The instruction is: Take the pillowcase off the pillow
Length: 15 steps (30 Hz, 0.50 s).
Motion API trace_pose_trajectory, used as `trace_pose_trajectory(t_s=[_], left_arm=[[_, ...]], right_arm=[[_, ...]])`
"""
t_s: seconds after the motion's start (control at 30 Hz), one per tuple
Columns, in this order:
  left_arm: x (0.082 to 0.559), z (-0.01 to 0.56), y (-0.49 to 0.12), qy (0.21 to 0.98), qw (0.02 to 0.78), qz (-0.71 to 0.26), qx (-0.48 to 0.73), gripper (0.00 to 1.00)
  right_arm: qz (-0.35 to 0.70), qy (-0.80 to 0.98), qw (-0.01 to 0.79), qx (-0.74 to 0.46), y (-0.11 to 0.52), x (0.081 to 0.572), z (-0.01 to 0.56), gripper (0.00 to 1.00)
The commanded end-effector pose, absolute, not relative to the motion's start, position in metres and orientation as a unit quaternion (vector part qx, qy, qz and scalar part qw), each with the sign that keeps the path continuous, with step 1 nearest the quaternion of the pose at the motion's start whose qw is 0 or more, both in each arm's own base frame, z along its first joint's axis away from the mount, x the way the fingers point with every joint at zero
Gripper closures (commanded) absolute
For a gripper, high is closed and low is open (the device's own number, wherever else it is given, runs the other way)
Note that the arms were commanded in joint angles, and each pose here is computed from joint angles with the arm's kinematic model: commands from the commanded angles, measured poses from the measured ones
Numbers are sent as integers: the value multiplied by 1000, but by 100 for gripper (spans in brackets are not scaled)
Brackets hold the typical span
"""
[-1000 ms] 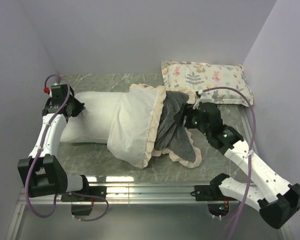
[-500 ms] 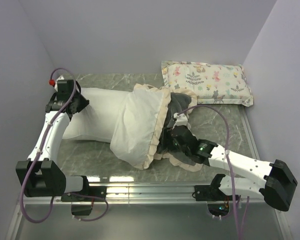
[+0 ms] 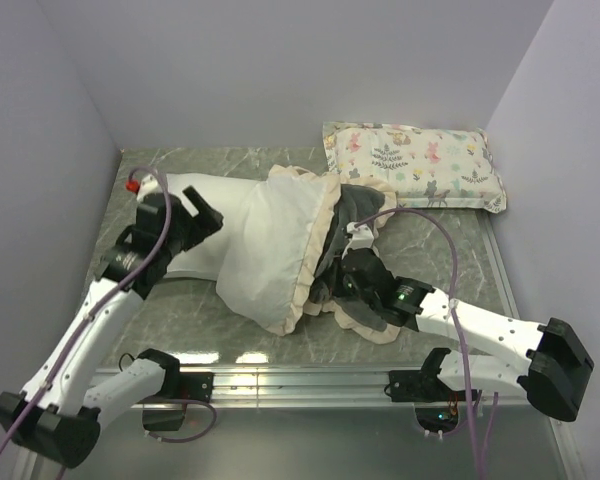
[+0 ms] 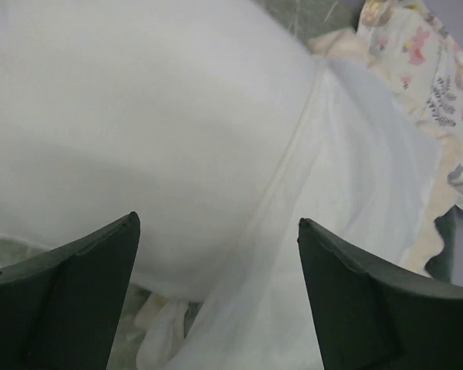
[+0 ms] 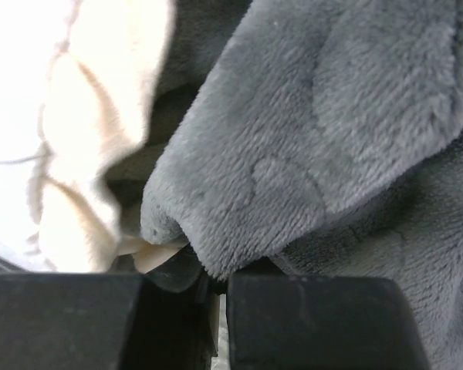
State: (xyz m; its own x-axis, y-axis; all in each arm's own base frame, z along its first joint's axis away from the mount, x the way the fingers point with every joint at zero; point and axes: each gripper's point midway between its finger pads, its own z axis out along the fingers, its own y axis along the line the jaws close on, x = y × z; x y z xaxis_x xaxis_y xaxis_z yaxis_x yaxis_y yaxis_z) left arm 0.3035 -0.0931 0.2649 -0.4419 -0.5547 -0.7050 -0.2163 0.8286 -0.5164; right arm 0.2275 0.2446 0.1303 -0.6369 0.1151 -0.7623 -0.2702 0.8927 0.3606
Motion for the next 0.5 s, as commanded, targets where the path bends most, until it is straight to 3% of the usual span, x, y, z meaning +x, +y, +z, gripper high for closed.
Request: trace_pose_trajectory(t_s=[0.0, 0.07, 0.1, 0.37, 0.47], left_arm=[[278, 239, -82, 809, 462, -171, -320, 11], [264, 225, -79, 795, 463, -189, -344, 10], [264, 225, -84, 780, 465, -215, -359, 1], [296, 190, -111, 748, 453, -285, -392, 1], [311, 174, -113, 760, 440, -260, -401, 1]], right_arm=[[261, 847, 462, -32, 253, 239, 175, 100], [261, 846, 463, -34, 252, 238, 177, 100], [260, 847, 463, -34, 251, 238, 177, 100], [247, 852, 459, -34, 247, 237, 172, 100], [239, 852, 466, -29, 240, 237, 176, 100]])
